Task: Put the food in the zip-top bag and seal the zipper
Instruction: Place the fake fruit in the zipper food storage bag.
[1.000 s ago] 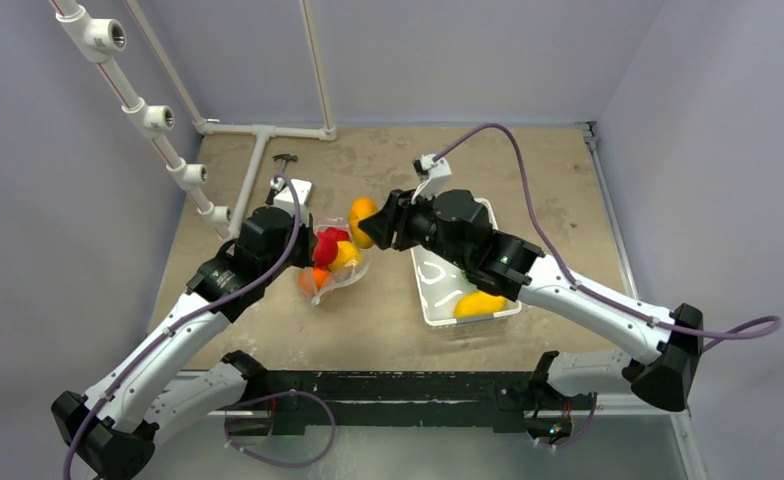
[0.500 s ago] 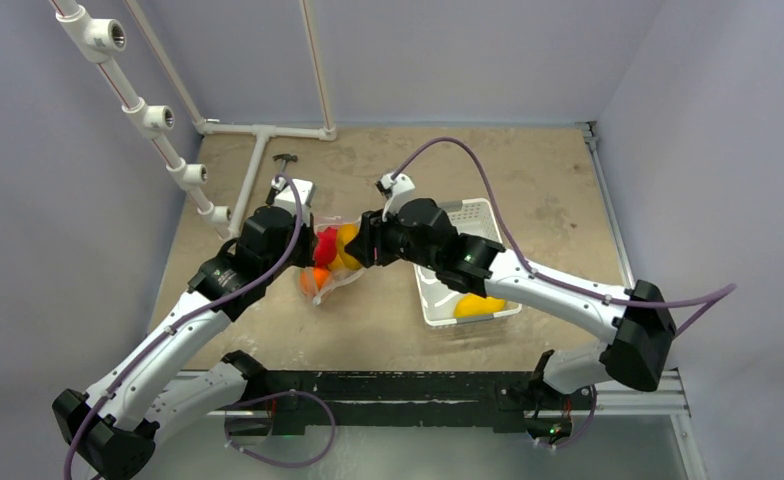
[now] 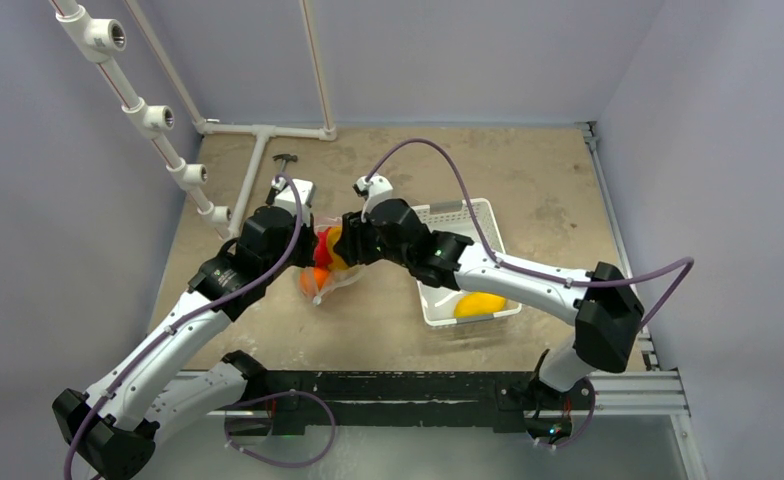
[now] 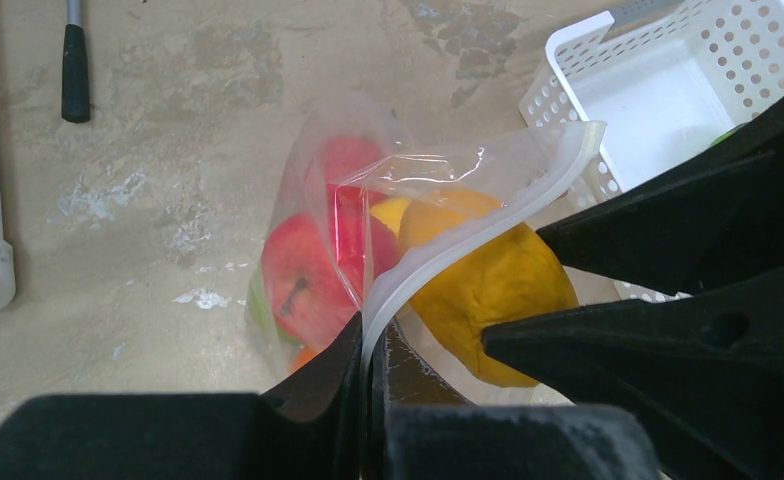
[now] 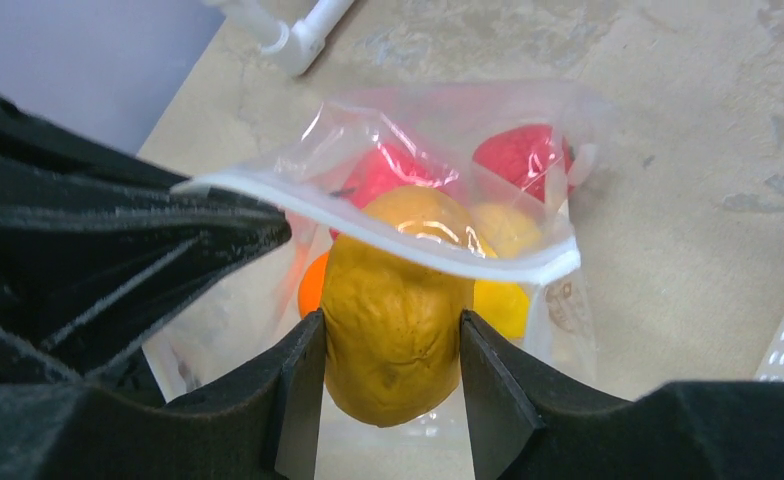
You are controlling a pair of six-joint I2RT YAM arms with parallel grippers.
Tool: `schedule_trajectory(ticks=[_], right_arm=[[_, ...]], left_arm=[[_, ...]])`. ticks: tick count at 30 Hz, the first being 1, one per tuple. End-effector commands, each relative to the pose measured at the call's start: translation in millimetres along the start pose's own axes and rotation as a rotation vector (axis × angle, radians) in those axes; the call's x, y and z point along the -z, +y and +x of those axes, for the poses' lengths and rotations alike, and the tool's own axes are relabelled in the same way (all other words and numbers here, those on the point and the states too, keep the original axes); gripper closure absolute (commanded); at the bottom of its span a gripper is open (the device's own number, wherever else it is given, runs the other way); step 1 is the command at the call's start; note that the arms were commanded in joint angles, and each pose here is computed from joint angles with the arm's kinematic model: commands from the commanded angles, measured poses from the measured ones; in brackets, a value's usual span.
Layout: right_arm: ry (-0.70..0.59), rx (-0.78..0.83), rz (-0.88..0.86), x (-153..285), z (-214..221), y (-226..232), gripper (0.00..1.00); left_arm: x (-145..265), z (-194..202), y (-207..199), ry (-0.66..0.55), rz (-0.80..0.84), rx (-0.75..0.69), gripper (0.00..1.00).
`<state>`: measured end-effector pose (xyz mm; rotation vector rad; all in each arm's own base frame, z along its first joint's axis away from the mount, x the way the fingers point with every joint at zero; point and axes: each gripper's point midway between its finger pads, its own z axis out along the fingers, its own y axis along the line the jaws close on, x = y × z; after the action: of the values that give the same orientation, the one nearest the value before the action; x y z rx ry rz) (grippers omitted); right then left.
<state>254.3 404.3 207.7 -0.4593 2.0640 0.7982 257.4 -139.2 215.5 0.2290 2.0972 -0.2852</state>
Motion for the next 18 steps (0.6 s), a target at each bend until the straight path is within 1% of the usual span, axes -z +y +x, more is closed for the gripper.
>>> schedule_trajectory(ticks=[1, 10, 13, 14, 18], right_arm=[[-0.130, -0.027, 0.054, -1.4, -42.4, 4.5, 1.00], [-0.195, -0.044, 0.201, -20.3, -47.0, -16.5, 1.00], [-0.228, -0.054, 0.236, -22.5, -50.4, -22.5, 0.97], [-0.251, -0.061, 0.241, -22.4, -55.0, -22.3, 0.96], [-0.302, -0.079, 0.251, -22.8, -64.0, -23.7, 0.83]], left_arm=[[-2.1, -6.2, -3.2, -0.029, 0.017, -0.001, 1.00], [-2.3, -5.5, -7.3, -0.026, 0.040, 0.000, 1.00], [-2.4, -5.5, -7.6, -0.025, 0.041, 0.000, 1.00], [-2.5, -5.3, -7.8, -0.024, 0.042, 0.000, 1.00], [-2.0, -5.7, -7.6, -0.026, 0.042, 0.000, 1.00]])
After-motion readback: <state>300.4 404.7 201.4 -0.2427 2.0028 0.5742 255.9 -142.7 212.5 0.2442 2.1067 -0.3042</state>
